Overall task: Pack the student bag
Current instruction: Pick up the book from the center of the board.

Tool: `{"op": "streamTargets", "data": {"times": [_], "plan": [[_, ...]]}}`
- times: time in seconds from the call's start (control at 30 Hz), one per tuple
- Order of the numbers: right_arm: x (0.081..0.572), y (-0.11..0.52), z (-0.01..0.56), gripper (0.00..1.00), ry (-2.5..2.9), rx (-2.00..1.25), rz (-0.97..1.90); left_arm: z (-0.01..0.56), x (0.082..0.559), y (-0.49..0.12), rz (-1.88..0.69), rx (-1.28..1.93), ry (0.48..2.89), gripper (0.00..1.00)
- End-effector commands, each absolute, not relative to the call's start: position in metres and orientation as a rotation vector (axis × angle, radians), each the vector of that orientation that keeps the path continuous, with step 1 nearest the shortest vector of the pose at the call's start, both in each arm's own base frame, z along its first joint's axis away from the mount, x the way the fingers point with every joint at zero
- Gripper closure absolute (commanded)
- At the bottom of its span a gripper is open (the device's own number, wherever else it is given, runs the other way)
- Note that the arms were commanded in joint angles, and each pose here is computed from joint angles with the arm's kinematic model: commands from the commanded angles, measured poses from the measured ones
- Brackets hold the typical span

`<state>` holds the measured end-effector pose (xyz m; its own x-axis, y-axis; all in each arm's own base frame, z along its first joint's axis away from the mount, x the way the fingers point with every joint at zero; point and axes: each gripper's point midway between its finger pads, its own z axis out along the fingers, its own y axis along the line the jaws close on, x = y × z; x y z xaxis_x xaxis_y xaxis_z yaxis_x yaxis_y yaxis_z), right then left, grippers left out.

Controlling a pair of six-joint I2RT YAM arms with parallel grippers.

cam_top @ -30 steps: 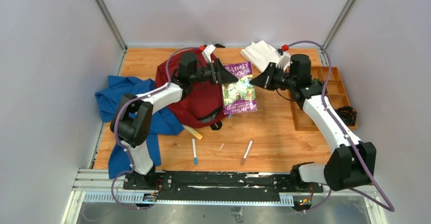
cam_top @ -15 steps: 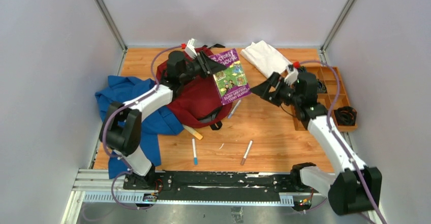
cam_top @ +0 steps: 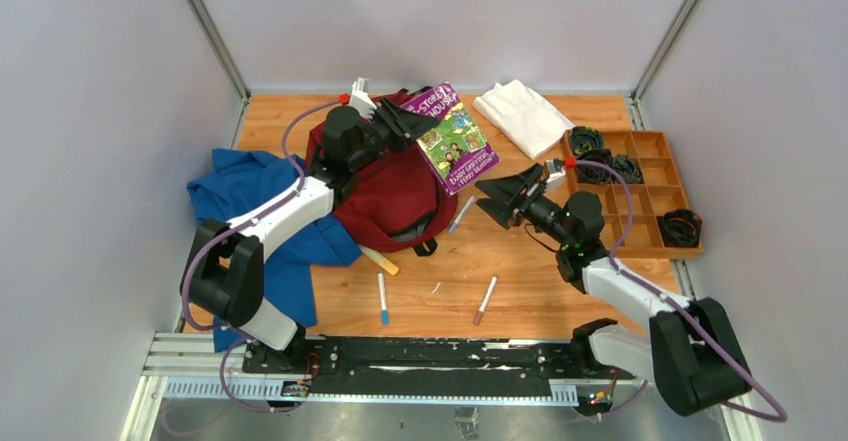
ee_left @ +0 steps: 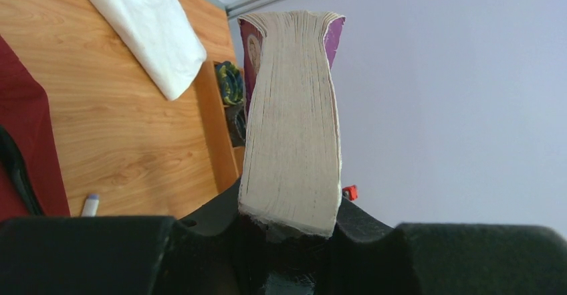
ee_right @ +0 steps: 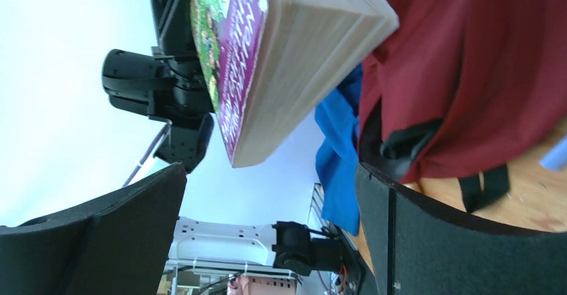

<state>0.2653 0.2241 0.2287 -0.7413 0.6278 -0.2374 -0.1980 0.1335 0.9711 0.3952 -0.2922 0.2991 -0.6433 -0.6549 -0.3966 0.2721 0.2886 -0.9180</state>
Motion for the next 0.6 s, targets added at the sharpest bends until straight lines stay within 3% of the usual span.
{"op": "streamTargets", "data": {"times": [0.0,0.4,0.47,0.57], "plan": [[0.270,0.230,0.282,0.00,1.531,0.362,1.841,0.330,0.395,-0.288,-1.524,-0.384,1.645,1.00],[0.313,0.254,0.300,0.02,1.427,0.336,1.916,0.334,0.384,-0.286,-1.565,-0.384,1.627,1.00],[0.318,0.256,0.302,0.09,1.408,0.344,1.934,0.333,0.384,-0.286,-1.562,-0.384,1.629,1.00],[0.324,0.259,0.303,0.35,1.387,0.347,1.963,0.332,0.383,-0.285,-1.559,-0.385,1.629,1.00]]}}
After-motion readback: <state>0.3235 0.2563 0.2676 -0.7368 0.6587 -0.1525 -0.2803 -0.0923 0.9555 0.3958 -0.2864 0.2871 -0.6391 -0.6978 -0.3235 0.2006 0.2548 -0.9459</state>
